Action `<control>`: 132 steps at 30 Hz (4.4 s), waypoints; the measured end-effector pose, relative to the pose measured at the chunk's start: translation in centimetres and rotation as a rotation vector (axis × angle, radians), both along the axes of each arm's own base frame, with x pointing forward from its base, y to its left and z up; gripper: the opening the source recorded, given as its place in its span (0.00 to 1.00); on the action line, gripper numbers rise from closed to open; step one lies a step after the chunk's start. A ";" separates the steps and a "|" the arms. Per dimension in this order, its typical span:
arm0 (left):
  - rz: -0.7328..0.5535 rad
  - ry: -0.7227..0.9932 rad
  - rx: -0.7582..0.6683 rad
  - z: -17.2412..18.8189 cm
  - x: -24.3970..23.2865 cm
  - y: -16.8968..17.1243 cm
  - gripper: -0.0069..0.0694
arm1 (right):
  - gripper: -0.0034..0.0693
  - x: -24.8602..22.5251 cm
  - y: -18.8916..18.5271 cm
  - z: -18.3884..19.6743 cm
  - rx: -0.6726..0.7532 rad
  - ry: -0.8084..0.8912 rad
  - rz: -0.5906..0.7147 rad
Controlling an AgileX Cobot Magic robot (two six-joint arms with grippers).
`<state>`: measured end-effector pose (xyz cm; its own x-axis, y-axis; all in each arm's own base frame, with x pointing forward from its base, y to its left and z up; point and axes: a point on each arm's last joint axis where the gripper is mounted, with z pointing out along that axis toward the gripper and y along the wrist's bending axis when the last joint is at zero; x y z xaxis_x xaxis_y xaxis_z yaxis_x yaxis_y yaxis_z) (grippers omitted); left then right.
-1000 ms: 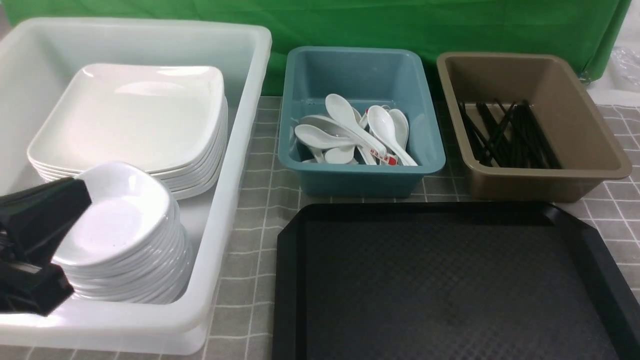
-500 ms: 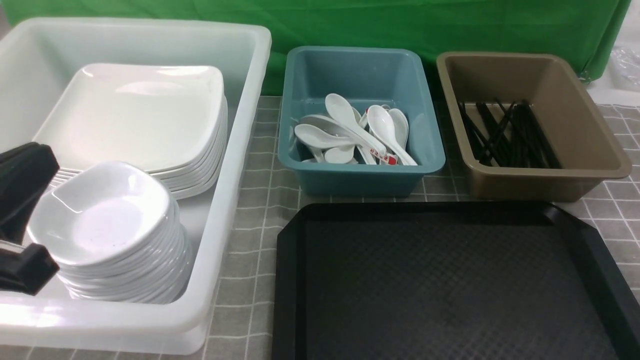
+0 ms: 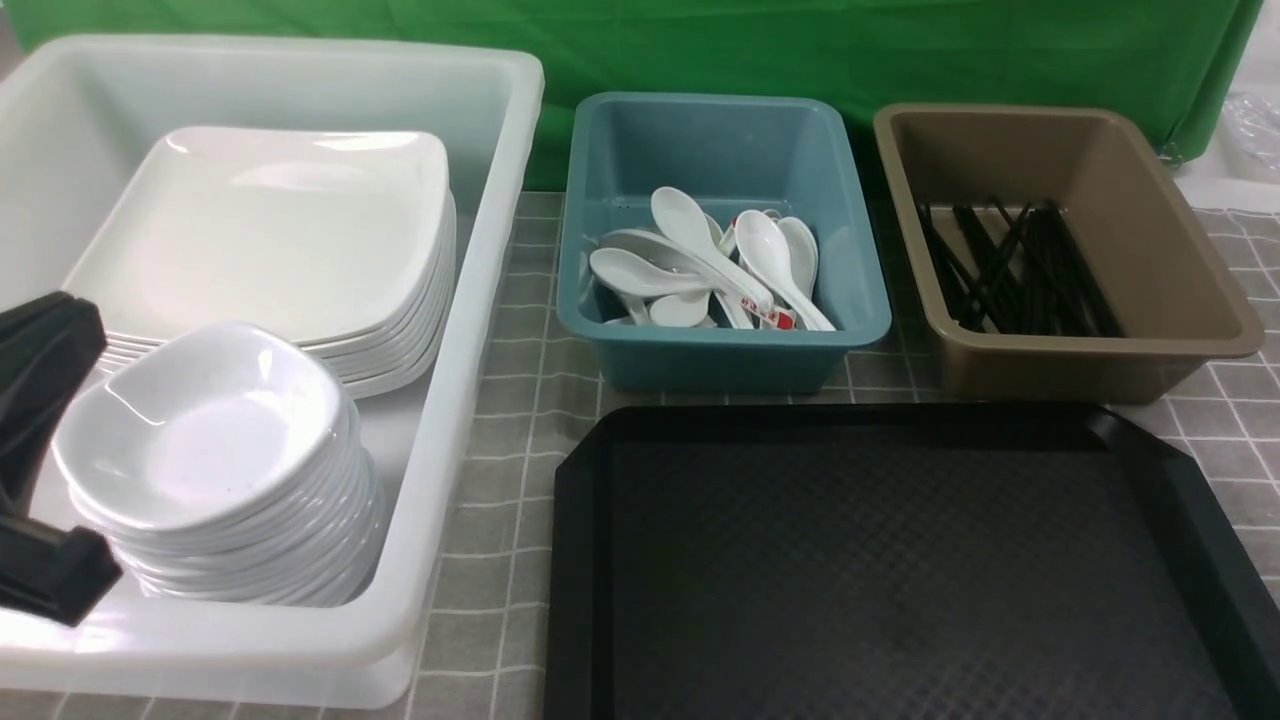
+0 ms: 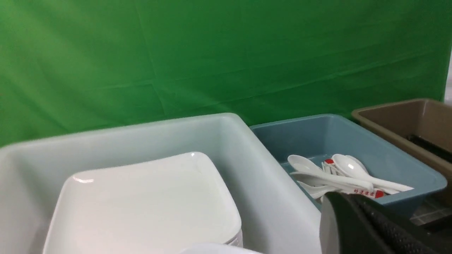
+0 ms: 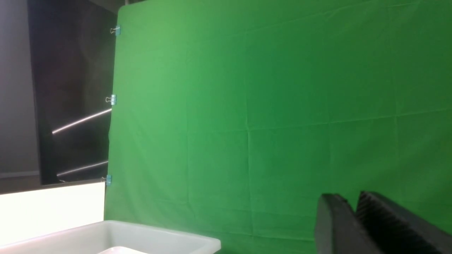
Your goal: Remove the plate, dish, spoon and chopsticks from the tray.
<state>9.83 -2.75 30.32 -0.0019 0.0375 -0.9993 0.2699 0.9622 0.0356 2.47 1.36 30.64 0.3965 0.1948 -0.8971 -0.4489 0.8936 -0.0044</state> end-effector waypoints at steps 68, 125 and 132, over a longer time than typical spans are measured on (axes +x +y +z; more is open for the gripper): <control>0.322 0.125 -0.075 -11.1 -4.2 2.9 0.09 | 0.37 2.6 0.6 -9.0 -0.221 0.571 -0.065; 0.322 0.124 -0.067 -11.1 -4.2 2.9 0.09 | 0.37 3.0 -1.8 -13.0 -0.148 0.773 -0.499; 0.322 0.124 -0.067 -11.1 -4.2 2.9 0.09 | 0.37 3.0 -1.8 -13.0 -0.148 0.773 -0.499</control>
<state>5.60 0.19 19.21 -0.1243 -0.0503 -0.9910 -0.0493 0.9978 -0.0445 5.45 -0.48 17.61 -0.3143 0.0250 -0.9490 0.0614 0.9981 0.0059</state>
